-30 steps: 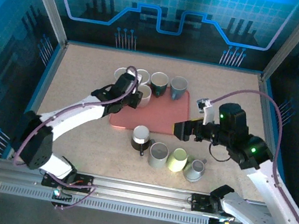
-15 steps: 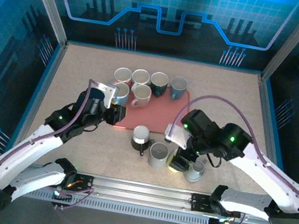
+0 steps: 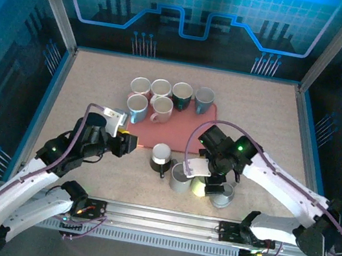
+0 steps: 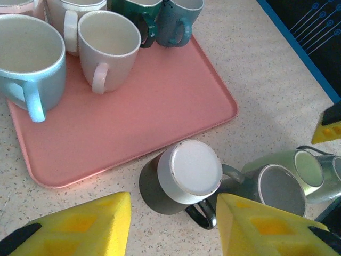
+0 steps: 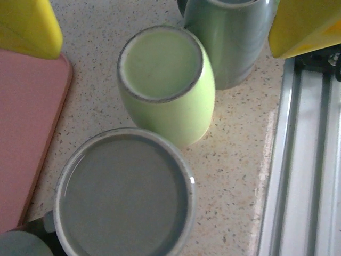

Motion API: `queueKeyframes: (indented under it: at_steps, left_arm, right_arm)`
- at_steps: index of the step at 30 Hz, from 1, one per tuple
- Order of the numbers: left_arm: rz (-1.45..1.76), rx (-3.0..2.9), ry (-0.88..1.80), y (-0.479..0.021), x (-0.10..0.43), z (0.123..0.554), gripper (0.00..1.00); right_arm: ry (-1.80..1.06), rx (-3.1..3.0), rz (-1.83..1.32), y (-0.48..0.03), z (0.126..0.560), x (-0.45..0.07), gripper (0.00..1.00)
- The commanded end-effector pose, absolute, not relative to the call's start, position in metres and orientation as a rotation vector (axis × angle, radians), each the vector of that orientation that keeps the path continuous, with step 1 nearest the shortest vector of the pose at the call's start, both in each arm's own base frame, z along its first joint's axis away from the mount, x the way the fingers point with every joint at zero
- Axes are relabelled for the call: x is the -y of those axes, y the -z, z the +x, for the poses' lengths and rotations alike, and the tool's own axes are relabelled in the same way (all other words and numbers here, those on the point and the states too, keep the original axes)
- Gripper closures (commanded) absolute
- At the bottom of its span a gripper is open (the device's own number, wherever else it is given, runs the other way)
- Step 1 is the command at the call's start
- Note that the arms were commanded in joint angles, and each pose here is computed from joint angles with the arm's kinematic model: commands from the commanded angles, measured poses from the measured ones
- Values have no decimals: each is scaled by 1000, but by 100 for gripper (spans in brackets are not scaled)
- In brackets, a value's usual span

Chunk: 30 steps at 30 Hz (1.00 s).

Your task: Turn the mug right side up

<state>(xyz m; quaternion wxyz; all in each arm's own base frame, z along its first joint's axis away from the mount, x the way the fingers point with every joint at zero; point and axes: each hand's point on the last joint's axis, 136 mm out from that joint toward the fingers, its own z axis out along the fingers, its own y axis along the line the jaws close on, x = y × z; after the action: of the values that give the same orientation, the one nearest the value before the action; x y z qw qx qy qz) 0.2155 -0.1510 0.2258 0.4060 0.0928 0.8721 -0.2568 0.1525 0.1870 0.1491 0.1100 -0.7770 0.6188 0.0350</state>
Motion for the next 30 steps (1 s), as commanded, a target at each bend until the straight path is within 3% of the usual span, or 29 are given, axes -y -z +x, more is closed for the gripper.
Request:
queueKeyframes:
  at_steps: [1, 17, 21, 25, 30]
  left_arm:
    - [263, -2199, 682, -223, 156, 211, 53]
    - [262, -2182, 663, -224, 154, 212, 53]
    - [264, -2179, 662, -224, 154, 212, 53]
    - [264, -2179, 660, -224, 154, 212, 54]
    - [263, -2176, 655, -224, 153, 213, 54]
  right_arm:
    - [-147, -1816, -2310, -135, 155, -191, 0]
    - [-53, -1991, -2321, -72, 178, -187, 0]
    - [-34, -2011, -2309, -60, 180, -180, 4]
    - [-21, -2002, -2289, -60, 183, -177, 16]
    - [-35, -1986, -2290, -68, 183, -179, 46]
